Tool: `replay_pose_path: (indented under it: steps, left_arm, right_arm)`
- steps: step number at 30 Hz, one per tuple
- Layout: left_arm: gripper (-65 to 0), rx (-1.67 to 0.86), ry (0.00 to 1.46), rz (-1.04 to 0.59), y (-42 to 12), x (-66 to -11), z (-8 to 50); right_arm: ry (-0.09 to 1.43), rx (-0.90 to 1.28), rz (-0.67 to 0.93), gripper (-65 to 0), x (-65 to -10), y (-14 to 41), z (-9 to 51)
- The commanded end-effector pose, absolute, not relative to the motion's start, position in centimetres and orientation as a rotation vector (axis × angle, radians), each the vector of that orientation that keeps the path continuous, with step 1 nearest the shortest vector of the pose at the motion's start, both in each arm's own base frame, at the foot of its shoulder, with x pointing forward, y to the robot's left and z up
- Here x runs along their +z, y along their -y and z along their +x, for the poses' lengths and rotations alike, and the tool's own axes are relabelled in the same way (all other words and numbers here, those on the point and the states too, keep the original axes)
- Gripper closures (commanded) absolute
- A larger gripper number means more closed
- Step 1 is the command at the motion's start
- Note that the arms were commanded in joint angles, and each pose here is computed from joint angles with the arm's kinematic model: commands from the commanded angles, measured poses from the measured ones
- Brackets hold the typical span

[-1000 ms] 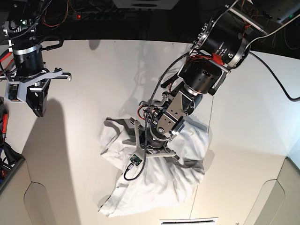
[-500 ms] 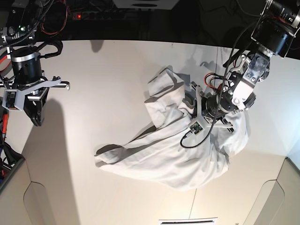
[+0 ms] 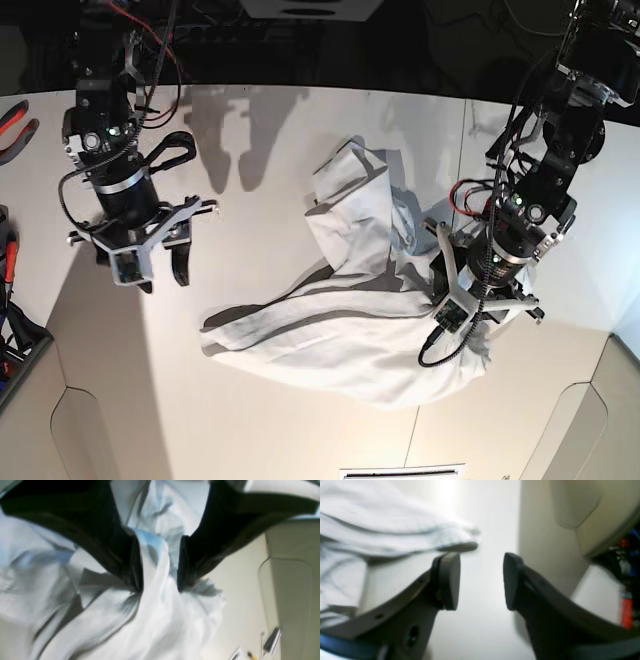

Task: Layout the t-shirt on the table in an organized manner, then fold the t-shirt properly
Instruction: 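Lower the right gripper and grasp the shirt hem edge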

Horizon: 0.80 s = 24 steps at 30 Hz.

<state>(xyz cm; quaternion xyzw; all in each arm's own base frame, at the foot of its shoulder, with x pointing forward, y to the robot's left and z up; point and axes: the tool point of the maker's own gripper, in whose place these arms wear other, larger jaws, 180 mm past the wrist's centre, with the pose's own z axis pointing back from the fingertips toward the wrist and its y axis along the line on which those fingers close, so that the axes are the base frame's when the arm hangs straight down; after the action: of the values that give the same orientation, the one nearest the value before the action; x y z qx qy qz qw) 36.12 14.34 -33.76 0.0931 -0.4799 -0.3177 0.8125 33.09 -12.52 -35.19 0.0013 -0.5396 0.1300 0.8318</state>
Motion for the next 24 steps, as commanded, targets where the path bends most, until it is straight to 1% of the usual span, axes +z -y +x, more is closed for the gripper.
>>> replay_pose_path:
  steps: [1, 2, 3, 6, 10, 13, 17, 21, 24]
  left_arm:
    - [-27.1, -0.678, 1.066, 0.225, -14.7, -32.3, 37.0]
    - [-27.1, -0.68, 1.059, 0.242, -15.0, -32.4, 37.0]
    - [-27.1, -0.676, 1.059, 0.266, -15.3, -32.3, 37.0]
    - [-27.1, -0.675, 1.056, 0.318, -16.0, -32.5, 36.8]
    - [-27.1, -0.681, 1.035, 0.313, -16.0, -33.3, 36.1]
    - [-27.1, -0.679, 1.028, 0.312, -16.1, -33.6, 35.8]
    - [-27.1, -0.675, 1.025, 0.313, -16.1, -33.7, 35.7]
    - [-27.1, -0.674, 1.023, 0.314, -16.2, -33.7, 35.7]
    - [-27.1, -0.671, 1.022, 0.315, -16.2, -33.7, 35.7]
  right_arm:
    - [1.173, 0.298, -0.014, -27.9, -34.8, 12.5, 35.0]
    - [1.134, 0.333, -0.028, -28.2, -36.2, 12.3, 35.9]
    - [1.097, 0.373, -0.045, -29.9, -37.6, 12.1, 36.8]
    - [1.003, 0.503, -0.095, -37.1, -41.0, 11.8, 38.9]
    - [0.919, 0.608, -0.186, -37.5, -43.4, 12.2, 40.8]
    - [0.923, 0.655, -0.257, -37.5, -43.2, 12.5, 42.3]
    - [0.982, 0.664, -0.346, -37.5, -40.8, 12.9, 44.6]
    - [1.027, 0.703, -0.395, -37.5, -38.4, 12.7, 46.8]
    - [1.03, 0.73, -0.396, -37.5, -37.7, 12.4, 48.3]
